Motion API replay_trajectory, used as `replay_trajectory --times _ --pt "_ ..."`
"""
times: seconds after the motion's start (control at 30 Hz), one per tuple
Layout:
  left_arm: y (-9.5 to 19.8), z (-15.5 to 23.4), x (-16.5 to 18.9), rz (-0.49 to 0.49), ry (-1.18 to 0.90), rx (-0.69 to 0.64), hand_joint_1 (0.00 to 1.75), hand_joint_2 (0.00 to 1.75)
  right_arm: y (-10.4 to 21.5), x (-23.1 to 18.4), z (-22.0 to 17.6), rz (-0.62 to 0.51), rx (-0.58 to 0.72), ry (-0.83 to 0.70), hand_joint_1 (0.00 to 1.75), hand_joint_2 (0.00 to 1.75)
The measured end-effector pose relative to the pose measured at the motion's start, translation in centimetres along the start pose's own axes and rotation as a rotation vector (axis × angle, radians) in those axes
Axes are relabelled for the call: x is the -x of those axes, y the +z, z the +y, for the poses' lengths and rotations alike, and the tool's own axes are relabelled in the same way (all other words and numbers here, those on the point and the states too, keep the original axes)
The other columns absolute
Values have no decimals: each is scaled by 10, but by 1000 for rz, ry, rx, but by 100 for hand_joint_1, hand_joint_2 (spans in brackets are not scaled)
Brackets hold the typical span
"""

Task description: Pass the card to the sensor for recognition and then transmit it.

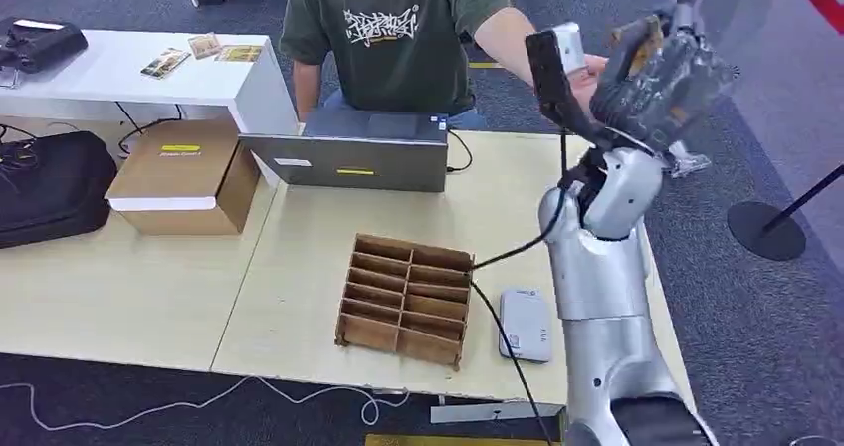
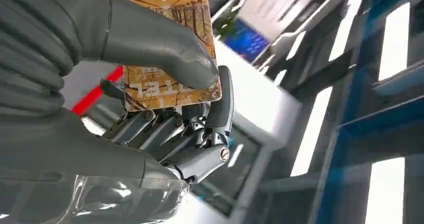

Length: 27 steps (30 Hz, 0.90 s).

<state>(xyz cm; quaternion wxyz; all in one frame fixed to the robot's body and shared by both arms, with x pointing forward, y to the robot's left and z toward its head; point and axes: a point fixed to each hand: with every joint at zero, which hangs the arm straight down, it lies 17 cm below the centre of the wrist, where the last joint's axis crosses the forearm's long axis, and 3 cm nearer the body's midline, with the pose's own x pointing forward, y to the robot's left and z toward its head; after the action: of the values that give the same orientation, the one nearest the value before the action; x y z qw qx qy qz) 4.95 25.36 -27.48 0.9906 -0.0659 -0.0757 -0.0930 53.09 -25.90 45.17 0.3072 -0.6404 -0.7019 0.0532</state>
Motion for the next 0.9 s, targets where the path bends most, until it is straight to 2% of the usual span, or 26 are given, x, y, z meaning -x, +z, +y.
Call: replay_trajectory --times 0.2,0.27,0.43,0.9 --pt "0 -1 1 3 -46 13 0 0 7 -71 56 -226 -107 130 175 175" --pt "0 -3 0 2 -49 15 0 0 17 -77 77 -285 -154 193 175 175" --pt "0 -4 -1 0 -43 19 0 0 36 -85 100 -378 -203 274 175 175" --pt "0 -3 0 4 -41 21 0 0 44 -80 116 -428 -235 345 175 175"
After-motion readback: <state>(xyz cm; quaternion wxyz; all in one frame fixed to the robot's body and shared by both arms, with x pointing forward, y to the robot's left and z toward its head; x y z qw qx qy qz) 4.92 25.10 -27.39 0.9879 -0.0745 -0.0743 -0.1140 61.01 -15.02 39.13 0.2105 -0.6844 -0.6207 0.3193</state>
